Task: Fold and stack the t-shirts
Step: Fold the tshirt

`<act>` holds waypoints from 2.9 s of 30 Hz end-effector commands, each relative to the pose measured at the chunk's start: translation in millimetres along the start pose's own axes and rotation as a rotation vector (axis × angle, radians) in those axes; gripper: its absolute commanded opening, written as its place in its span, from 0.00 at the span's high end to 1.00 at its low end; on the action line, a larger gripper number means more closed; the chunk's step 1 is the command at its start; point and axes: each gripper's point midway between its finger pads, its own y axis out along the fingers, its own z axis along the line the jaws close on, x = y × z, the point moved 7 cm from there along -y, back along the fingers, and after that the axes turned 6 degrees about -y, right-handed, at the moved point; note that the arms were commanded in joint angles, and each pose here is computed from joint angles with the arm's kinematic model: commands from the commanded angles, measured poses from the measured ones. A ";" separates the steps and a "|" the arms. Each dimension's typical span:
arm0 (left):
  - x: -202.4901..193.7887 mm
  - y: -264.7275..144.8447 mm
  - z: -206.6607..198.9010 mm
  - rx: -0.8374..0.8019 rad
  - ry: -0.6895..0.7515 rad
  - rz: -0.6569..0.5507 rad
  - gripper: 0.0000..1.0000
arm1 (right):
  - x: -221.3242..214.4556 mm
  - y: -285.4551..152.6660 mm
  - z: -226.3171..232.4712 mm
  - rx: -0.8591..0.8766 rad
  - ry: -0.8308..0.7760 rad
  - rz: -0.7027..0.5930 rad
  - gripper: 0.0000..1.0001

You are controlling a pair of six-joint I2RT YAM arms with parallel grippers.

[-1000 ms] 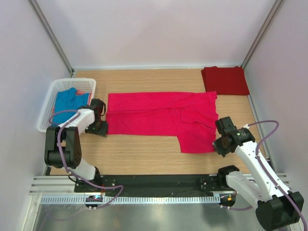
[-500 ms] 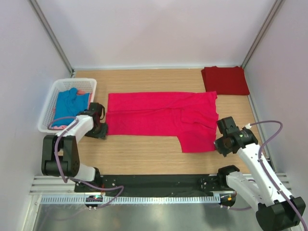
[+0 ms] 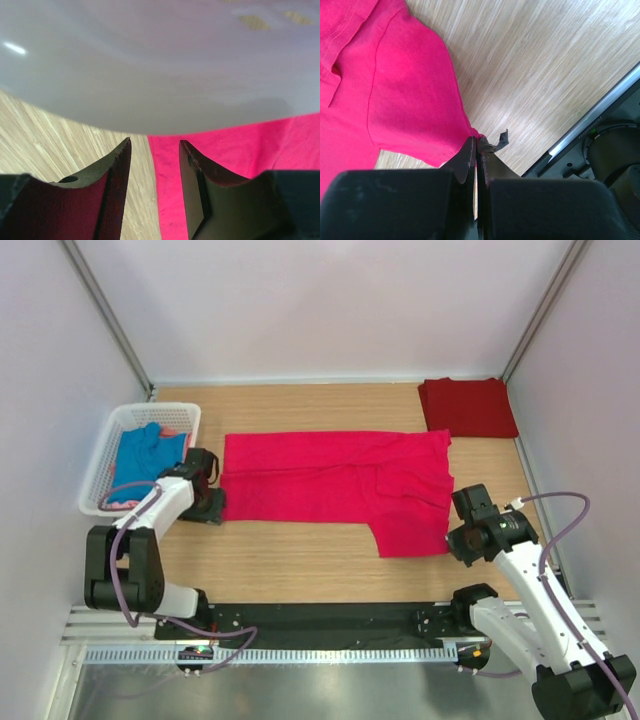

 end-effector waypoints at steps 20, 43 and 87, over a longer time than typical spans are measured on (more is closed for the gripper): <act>-6.2 31.1 -3.5 0.076 0.031 -0.068 0.67 | 9.8 -10.5 -1.2 0.004 -0.020 -0.062 0.99; 6.5 -20.1 24.1 0.151 0.143 -0.064 1.00 | 25.4 -32.1 -9.5 -0.088 -0.206 -0.108 0.99; -0.2 -29.2 -62.0 0.286 0.499 -0.152 1.00 | 131.1 -10.7 153.0 -0.057 -0.568 -0.184 0.99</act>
